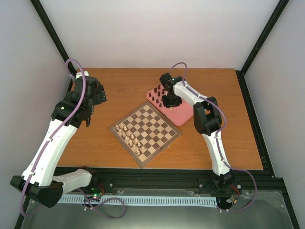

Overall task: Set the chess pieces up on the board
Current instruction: Pick up the chess piece from the storage box, then place the chess piece on the chessboard.

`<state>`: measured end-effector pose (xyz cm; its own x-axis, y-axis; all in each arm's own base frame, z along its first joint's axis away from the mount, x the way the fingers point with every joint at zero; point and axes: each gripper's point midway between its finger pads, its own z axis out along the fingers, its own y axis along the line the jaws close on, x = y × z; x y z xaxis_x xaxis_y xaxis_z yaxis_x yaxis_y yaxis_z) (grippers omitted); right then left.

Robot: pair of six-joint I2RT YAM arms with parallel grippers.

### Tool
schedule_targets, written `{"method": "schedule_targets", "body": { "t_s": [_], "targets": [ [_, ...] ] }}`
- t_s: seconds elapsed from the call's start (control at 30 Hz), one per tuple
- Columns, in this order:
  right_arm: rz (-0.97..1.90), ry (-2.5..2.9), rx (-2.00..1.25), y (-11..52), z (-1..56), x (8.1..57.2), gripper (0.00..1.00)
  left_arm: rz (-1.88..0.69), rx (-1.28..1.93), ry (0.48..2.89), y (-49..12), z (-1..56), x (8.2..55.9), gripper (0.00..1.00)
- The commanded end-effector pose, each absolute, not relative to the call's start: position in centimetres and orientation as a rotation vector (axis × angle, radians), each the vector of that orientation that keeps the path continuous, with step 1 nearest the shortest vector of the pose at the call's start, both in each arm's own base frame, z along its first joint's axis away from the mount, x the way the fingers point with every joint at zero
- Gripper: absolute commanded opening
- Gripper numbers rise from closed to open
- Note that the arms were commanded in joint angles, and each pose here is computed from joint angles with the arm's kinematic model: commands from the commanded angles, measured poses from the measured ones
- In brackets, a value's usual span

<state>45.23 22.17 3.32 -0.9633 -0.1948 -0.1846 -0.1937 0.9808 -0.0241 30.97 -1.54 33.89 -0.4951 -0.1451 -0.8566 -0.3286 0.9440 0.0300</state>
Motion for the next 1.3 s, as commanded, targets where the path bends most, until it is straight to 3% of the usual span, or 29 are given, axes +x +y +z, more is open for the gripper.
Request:
{"method": "schedule_targets", "body": {
  "t_s": [0.0,0.27,0.5,0.67,0.97,1.27],
  "targets": [
    [-0.050,2.966,-0.289,21.5,2.3,45.0,0.32,0.247,-0.338,2.080,-1.3,34.6,30.7,1.00],
    [-0.046,2.960,-0.291,21.4,2.9,45.0,0.04,0.240,-0.337,2.083,-1.4,34.5,30.8,1.00],
    [0.027,2.898,-0.288,22.0,8.7,43.7,0.03,0.231,-0.339,2.075,-1.5,34.8,30.9,1.00],
    [0.043,2.827,-0.412,24.4,14.1,38.6,0.03,0.240,-0.335,2.072,-1.5,34.8,31.1,1.00],
    [0.045,2.855,-0.795,30.5,13.1,21.9,0.03,0.210,-0.326,2.086,-2.1,34.2,31.6,1.00],
    [0.122,2.809,-1.001,34.1,8.7,15.3,0.03,0.159,-0.327,2.107,-2.9,33.6,32.1,1.00]
  ]
}}
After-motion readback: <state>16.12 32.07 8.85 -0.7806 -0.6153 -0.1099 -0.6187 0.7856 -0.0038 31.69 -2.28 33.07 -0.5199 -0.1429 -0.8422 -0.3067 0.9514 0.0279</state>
